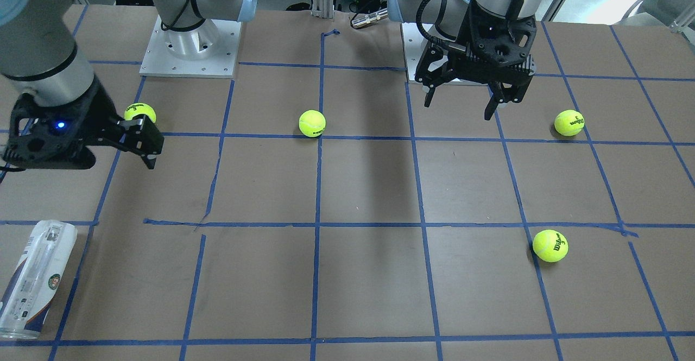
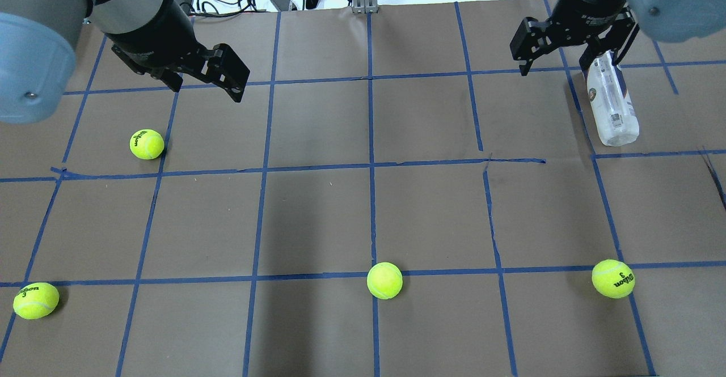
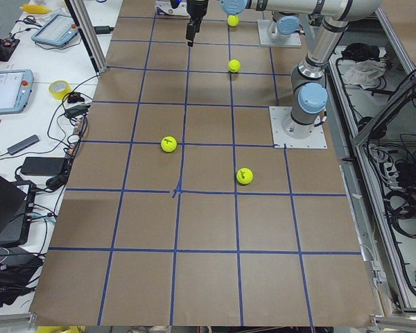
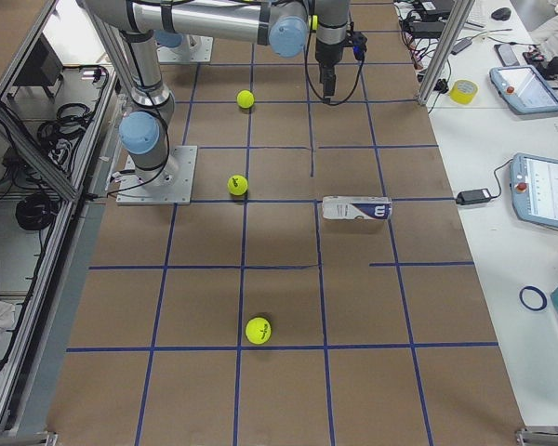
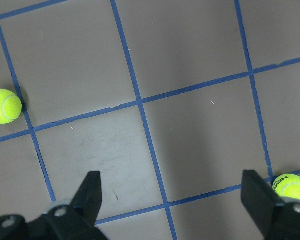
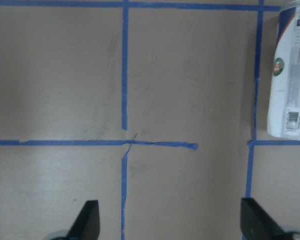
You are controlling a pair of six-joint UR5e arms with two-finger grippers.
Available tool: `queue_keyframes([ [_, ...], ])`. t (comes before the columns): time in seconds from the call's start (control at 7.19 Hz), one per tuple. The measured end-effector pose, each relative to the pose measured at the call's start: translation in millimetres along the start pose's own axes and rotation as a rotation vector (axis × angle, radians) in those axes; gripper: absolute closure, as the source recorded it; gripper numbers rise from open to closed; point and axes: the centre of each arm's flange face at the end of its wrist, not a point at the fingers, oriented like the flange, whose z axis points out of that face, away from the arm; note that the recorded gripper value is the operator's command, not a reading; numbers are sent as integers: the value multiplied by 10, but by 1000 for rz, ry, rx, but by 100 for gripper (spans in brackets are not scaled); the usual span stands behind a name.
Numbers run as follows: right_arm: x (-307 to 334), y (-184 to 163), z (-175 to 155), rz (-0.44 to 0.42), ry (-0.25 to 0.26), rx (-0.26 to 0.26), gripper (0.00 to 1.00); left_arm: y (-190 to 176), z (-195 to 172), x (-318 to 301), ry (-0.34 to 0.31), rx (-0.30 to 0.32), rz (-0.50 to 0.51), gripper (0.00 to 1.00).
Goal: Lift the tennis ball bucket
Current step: 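Lower the right gripper down over the top of the upright tennis can, then close the right gripper around the rim of the tennis can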
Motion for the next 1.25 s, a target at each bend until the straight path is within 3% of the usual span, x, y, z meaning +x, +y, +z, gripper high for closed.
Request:
queue_keyframes([
  [0.28, 729, -717, 428, 89, 8, -12, 0, 0, 1, 1, 0, 0, 0, 0],
  [0.56, 1234, -1219, 948, 141, 15, 16, 0, 1, 1, 4, 0, -1, 1, 0],
  [0.97, 1676, -1573, 1872, 161, 21, 38, 0, 1, 1, 1, 0, -1, 0, 0],
  [1.25, 1777, -1656, 2183, 130, 32, 46, 0, 1, 1, 1, 0, -1, 0, 0],
])
